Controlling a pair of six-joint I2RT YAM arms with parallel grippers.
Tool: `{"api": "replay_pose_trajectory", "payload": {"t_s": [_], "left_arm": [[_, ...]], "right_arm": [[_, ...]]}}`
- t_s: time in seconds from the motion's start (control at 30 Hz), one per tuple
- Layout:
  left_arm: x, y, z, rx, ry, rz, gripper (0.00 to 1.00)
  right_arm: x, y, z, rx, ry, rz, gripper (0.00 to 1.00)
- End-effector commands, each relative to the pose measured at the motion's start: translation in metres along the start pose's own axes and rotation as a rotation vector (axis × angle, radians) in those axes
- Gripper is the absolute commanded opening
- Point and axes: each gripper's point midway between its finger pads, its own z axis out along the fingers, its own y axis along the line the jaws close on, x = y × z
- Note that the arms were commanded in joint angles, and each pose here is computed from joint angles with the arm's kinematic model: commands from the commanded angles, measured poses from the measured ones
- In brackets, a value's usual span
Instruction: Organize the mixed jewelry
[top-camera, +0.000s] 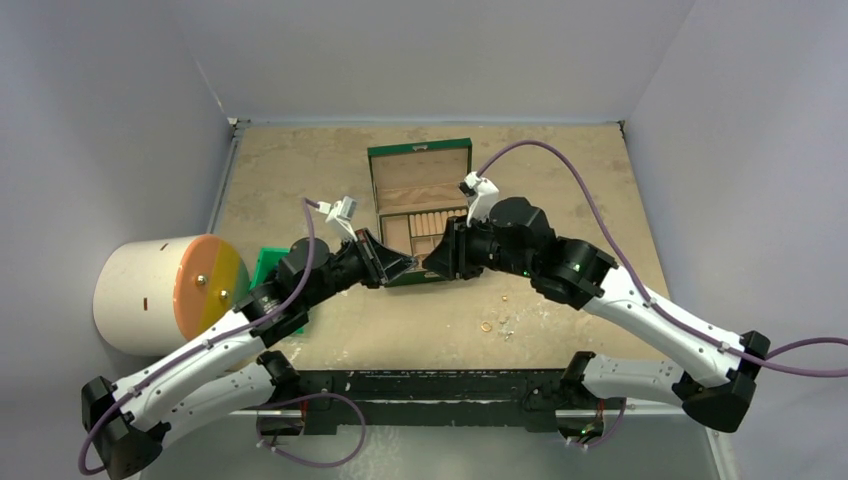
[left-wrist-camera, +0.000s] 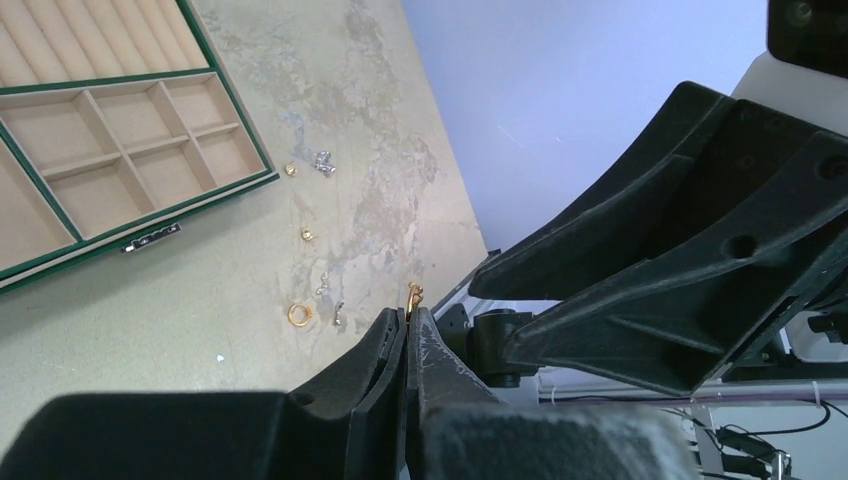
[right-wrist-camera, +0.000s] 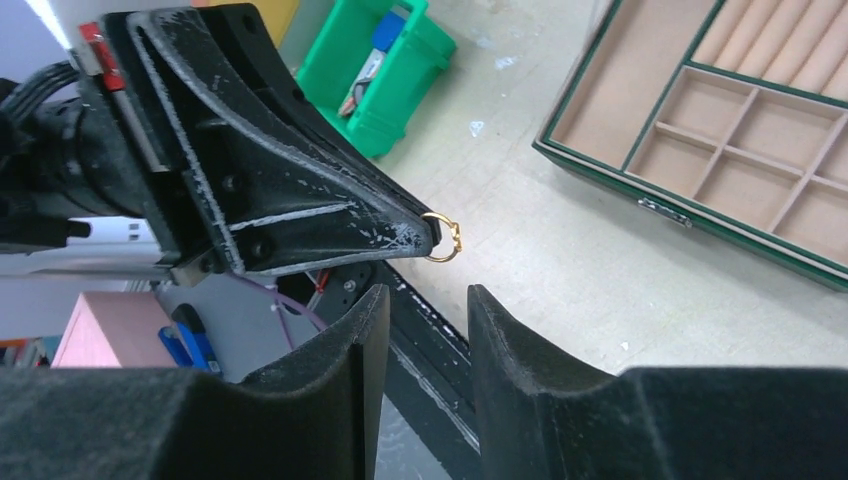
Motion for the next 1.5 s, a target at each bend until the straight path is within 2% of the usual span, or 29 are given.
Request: {"api": "replay_pose_trajectory", "payload": {"t_s": [0.0, 0.17, 0.33, 0.63, 0.8, 1.07, 1.37, 1.47], "left_arm": [[-0.019, -0.017, -0.014, 0.041, -0.068, 0.072, 0.0], [-0.024, -0.026, -0.029, 0.078, -0.088, 0.131, 0.0], [-0.033, -0.032, -0.045, 0.093, -0.136, 0.168, 0.0], [-0.043, -0.084, -0.062, 0.325, -0.18, 0.176, 0.0], [-0.04, -0.108, -0.064, 0.44, -0.147, 0.166, 0.0], [-0.036, -0.12, -0.062, 0.503, -0.112, 0.158, 0.0], [-0.037, -0.124, -0.066, 0.528, -0.123, 0.151, 0.0], [-0.036, -0.123, -0.066, 0.527, -0.119, 0.151, 0.0]], "right_arm": [[-0.023, 0.029, -0.017, -0.12, -0.028, -0.05, 0.38], [-0.032, 0.052, -0.02, -0.333, -0.035, -0.045, 0.4], [-0.043, 0.058, -0.029, -0.452, -0.074, -0.034, 0.43], [-0.052, 0.081, -0.041, -0.643, -0.164, -0.066, 0.46], [-0.049, 0.086, -0.05, -0.692, -0.191, -0.084, 0.47], [-0.049, 0.088, -0.059, -0.714, -0.214, -0.082, 0.46], [-0.045, 0.084, -0.06, -0.701, -0.215, -0.047, 0.41], [-0.044, 0.084, -0.062, -0.703, -0.217, -0.045, 0.35]]}}
